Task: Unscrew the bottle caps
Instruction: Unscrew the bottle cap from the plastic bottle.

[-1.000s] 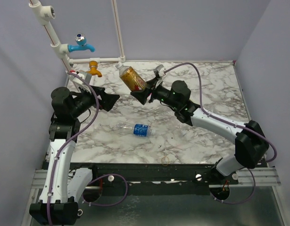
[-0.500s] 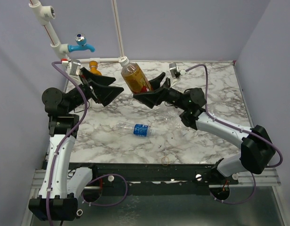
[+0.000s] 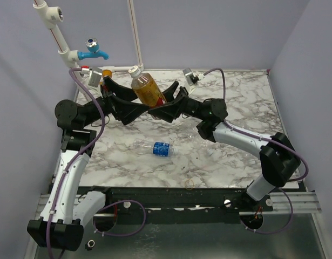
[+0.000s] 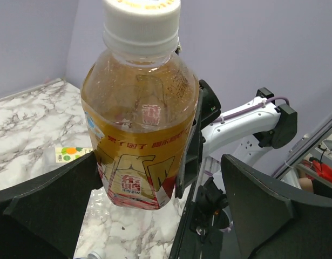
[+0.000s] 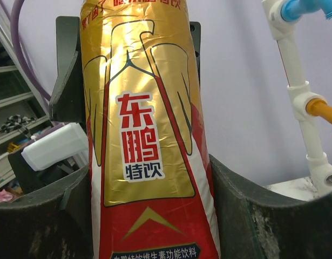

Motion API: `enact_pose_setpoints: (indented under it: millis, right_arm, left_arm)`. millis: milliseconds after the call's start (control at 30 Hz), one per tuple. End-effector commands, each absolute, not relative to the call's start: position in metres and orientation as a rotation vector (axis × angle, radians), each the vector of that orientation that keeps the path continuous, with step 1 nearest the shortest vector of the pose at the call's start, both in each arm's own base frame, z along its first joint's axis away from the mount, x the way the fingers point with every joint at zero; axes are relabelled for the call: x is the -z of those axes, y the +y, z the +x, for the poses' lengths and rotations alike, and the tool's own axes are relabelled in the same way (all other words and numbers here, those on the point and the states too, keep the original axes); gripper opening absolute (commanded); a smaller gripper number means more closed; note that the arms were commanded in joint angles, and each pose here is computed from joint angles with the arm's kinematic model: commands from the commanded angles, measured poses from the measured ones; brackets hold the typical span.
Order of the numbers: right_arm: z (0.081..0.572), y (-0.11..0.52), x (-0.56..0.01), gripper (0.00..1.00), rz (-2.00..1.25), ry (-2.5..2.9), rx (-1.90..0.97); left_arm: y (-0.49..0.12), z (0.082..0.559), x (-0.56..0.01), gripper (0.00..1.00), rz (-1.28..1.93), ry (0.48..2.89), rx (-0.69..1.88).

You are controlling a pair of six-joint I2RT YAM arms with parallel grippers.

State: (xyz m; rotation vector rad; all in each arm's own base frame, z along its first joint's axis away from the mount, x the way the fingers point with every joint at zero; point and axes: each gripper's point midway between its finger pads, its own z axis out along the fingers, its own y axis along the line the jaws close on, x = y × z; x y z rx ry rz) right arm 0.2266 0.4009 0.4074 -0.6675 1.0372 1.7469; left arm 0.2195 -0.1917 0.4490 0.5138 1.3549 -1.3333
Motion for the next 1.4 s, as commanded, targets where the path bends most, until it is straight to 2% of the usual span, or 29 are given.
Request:
enact_pose_setpoints:
  millis: [0,100,333,533,633,667,733,900,1100,1200,1267,1367]
  right_arm:
    - [0.218,0.399,-0.425,0.52,-0.705,0.950,-1.784]
    - [0.218,0.402,-0.423,0.51,-0.710,0.952,-1.792]
    - [0.220,0.414,-0.413,0.51,-0.725,0.981,-1.774]
    - [0.224,0.418,-0.406,0.52,-0.718,1.008,-1.752]
    - [0.226,0.424,-0.401,0.58,-0.739,1.046,-1.733]
    - [0.226,0.424,-0.399,0.62,-0.744,1.061,-1.731]
    - [0.228,0.425,-0.392,0.77,-0.751,1.111,-1.701]
    - [0.237,0.407,-0.383,0.99,-0.808,1.234,-1.479]
    - [0.242,0.366,-0.397,1.00,-0.923,1.367,-1.162]
    - [0.232,0.358,-0.412,1.00,-0.997,1.362,-1.125]
    - [0.229,0.358,-0.417,1.00,-1.027,1.363,-1.129]
    - [0.231,0.365,-0.418,1.00,-1.033,1.373,-1.159]
  left_arm:
    - [-0.195,0.217,-0.461,0.98,0.571,1.292,1.300]
    - [-0.198,0.222,-0.462,0.96,0.577,1.287,1.295]
    - [-0.207,0.226,-0.464,0.83,0.626,1.272,1.293]
    - [-0.212,0.228,-0.460,0.65,0.655,1.276,1.297]
    - [-0.214,0.231,-0.457,0.44,0.661,1.278,1.291]
    - [-0.213,0.233,-0.457,0.36,0.659,1.276,1.284]
    - [-0.213,0.235,-0.458,0.29,0.662,1.271,1.272]
    - [-0.214,0.232,-0.459,0.28,0.722,1.261,1.239]
    - [-0.213,0.230,-0.418,0.25,0.896,1.295,1.112]
    - [-0.209,0.234,-0.372,0.22,0.976,1.359,1.016]
    - [-0.209,0.237,-0.348,0.17,1.023,1.379,0.942]
    - [-0.213,0.239,-0.329,0.16,1.070,1.375,0.846]
